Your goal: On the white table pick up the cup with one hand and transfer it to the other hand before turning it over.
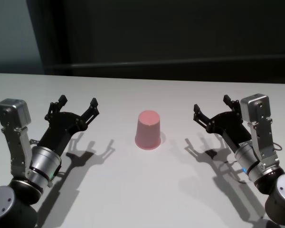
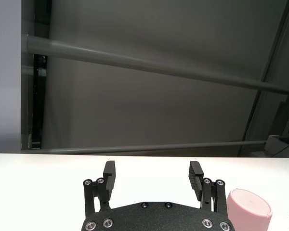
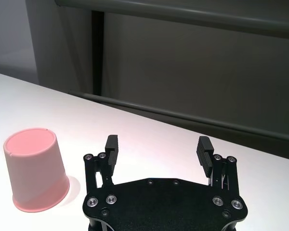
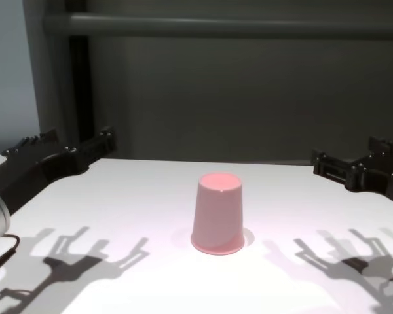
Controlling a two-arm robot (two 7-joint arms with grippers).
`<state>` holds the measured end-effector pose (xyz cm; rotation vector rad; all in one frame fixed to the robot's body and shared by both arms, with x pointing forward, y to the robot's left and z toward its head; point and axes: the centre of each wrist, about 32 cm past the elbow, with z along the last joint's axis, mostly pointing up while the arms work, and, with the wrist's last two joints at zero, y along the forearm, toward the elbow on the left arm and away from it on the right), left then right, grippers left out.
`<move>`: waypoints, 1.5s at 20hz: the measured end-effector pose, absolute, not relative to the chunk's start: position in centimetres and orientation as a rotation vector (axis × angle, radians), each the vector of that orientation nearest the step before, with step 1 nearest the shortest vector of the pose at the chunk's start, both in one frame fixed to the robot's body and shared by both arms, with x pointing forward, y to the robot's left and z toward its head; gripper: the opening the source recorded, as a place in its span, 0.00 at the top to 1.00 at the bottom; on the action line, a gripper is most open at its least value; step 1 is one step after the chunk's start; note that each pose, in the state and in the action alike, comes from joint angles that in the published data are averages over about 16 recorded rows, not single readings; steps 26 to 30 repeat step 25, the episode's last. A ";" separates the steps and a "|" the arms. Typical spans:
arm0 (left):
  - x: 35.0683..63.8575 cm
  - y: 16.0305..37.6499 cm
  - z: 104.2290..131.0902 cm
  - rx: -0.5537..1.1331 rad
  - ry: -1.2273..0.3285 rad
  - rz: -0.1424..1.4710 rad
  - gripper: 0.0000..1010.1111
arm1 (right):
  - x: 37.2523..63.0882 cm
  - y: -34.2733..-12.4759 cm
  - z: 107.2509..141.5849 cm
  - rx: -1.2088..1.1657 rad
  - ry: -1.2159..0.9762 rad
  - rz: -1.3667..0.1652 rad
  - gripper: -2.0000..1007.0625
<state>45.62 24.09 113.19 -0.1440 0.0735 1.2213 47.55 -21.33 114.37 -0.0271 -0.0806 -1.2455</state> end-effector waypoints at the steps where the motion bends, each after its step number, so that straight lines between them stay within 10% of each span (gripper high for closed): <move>1: 45.6 24.1 113.2 -0.144 0.073 1.221 0.01 | 47.6 -21.3 114.4 -0.027 -0.081 -1.245 0.01; 30: 45.6 24.1 113.2 -0.144 0.073 1.221 0.01 | 47.6 -21.3 114.4 -0.027 -0.081 -1.245 0.01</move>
